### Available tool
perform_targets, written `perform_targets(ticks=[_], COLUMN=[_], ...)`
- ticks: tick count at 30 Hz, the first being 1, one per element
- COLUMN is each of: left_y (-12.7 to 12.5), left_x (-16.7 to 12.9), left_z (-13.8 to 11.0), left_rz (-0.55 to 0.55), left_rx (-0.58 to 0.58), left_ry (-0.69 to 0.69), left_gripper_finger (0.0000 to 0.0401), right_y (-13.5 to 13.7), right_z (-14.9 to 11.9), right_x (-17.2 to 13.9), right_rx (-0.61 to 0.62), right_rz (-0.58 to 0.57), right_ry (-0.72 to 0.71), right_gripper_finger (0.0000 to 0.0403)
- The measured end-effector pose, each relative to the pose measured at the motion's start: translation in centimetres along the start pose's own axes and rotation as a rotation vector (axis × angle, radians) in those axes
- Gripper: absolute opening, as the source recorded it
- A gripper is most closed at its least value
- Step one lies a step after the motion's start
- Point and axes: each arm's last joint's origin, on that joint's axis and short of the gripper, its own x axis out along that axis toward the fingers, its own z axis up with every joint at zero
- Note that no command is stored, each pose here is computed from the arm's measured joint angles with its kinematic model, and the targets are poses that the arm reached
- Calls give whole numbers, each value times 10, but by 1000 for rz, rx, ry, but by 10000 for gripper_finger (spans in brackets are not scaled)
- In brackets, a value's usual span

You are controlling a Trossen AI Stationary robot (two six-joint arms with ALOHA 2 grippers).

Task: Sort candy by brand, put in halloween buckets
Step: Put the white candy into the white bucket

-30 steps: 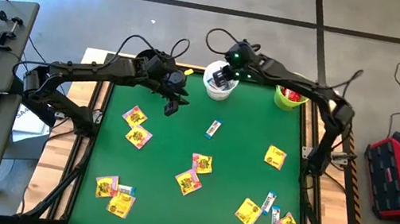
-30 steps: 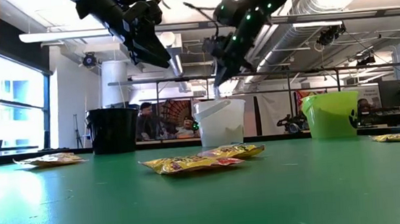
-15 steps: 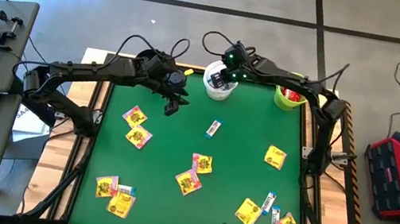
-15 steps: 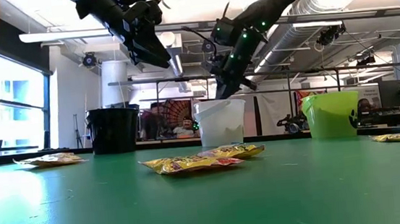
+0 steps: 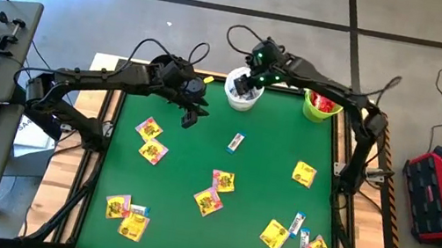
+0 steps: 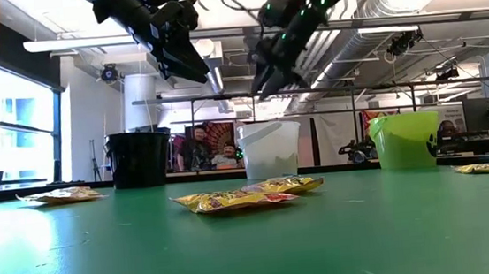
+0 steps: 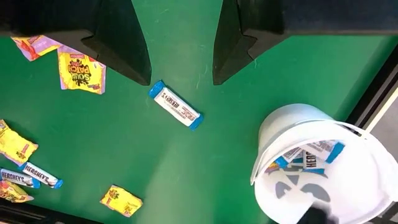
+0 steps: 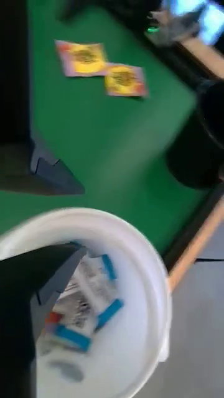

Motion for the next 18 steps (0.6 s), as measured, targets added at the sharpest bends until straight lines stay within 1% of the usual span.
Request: perform_targets(ticks=[2, 4, 5, 6, 7, 10, 13, 15, 18], left_y=[0, 0, 0, 0, 0, 0, 0, 0, 0], left_x=[0, 0, 0, 0, 0, 0, 0, 0, 0], left_z=[0, 0, 0, 0, 0, 0, 0, 0, 0], left_rz=[0, 0, 0, 0, 0, 0, 0, 0, 0], left_rx=[-2, -2, -2, -2, -2, -2, -1, -1, -1], left_ry=[0, 0, 0, 0, 0, 0, 0, 0, 0], left_gripper_finger=[165, 165, 165, 165, 165, 165, 165, 165, 165], right_y=[11, 22, 27, 31, 35, 45, 52, 52, 48], right_z=[-6, -16, -23, -31, -40, -69, -99, -119, -143], right_x=[-15, -26, -29, -31, -30, -29, -27, -20, -7], right_rx=[-63, -112, -127, -134, -134, -105, -83, -63, 3], right_rz=[-19, -52, -59, -59, -57, -13, 93, 151, 172], right_ry=[39, 41, 43, 47, 43, 27, 26, 49, 87], right_gripper_finger=[100, 58, 33, 17, 11, 16, 5, 3, 19])
